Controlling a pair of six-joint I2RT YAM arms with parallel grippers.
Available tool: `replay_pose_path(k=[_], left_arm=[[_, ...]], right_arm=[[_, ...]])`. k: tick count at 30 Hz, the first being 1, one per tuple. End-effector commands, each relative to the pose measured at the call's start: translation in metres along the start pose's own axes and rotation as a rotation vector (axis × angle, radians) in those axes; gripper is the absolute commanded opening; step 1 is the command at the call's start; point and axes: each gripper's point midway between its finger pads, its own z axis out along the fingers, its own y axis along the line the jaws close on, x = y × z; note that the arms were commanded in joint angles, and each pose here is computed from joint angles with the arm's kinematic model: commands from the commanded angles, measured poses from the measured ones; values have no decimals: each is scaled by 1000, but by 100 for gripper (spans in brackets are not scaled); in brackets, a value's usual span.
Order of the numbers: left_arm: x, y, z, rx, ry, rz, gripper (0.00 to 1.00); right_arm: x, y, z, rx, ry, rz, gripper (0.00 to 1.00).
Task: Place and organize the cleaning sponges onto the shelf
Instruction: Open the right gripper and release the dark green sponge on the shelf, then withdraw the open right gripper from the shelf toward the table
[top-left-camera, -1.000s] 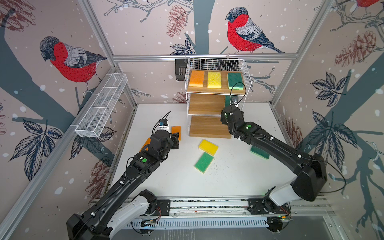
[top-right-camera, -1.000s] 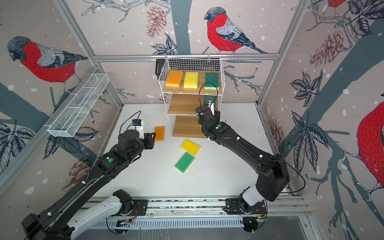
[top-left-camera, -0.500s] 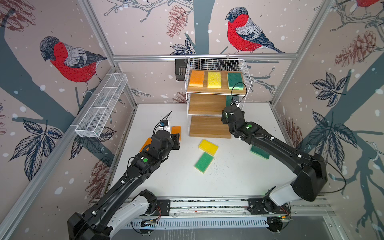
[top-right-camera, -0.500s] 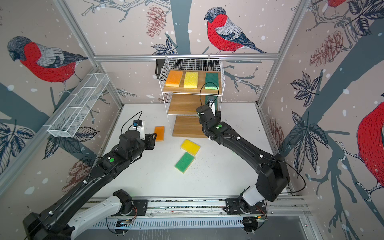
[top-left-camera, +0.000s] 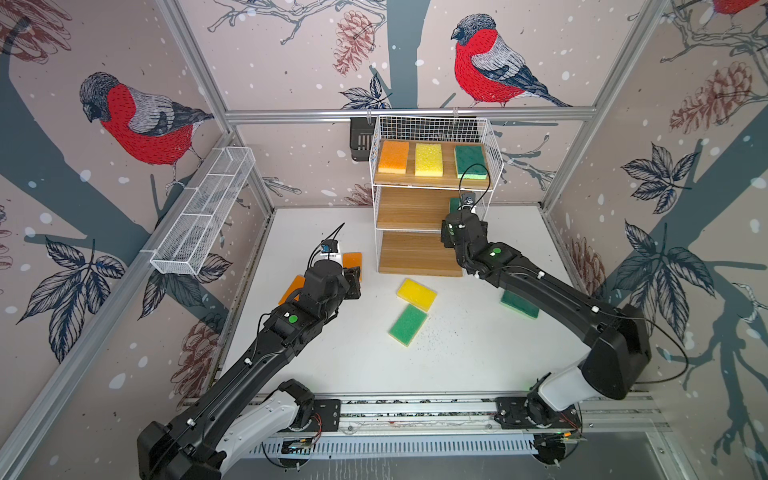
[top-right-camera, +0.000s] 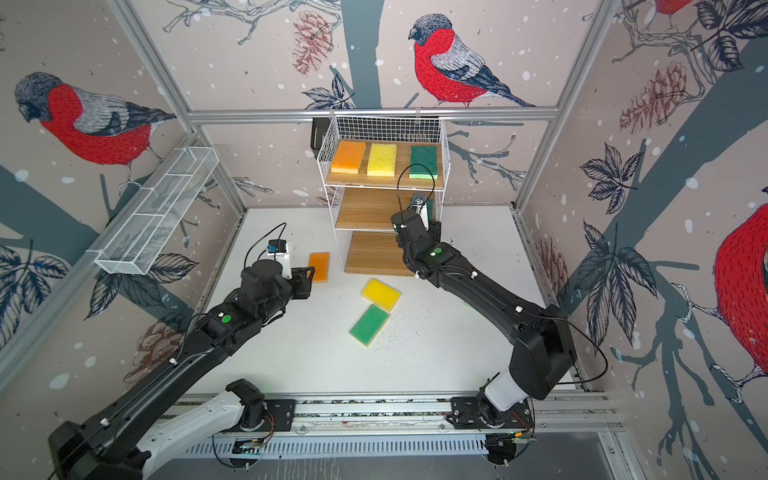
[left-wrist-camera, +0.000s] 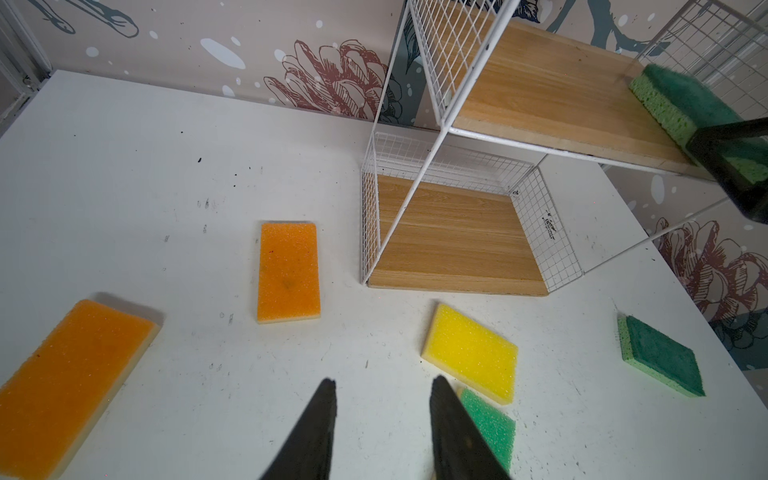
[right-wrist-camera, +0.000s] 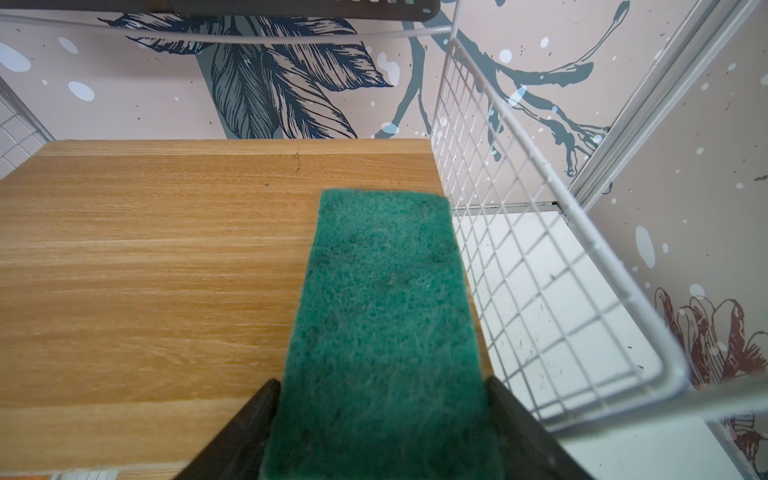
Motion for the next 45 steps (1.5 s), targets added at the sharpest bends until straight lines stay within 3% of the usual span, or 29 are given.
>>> replay_pose_path(k=[1,13,25,31,38,45], left_arm=[[-8,-6,1,26,-33,-13,39],[-10,-8,-2,42,-35,-21,40],[-11,-10,-12,65,-41,-34,40],[-12,-10,-16,73,-43,-41,40],[-13,-10,-20,81,-57,-42,40],[-15,-10,-22,90,-80,-48,40]], right_arm=[[-13,0,-3,-5,-35,19,79],[-23,-5,-21,-44,-54,65,84],[-25,-3,-57,-219,-45,156,84],[-6,0,-66,-279,12,168,70],[14,-5,-75,-352,27,259,31],[12,-5,-74,-471,7,406,21]])
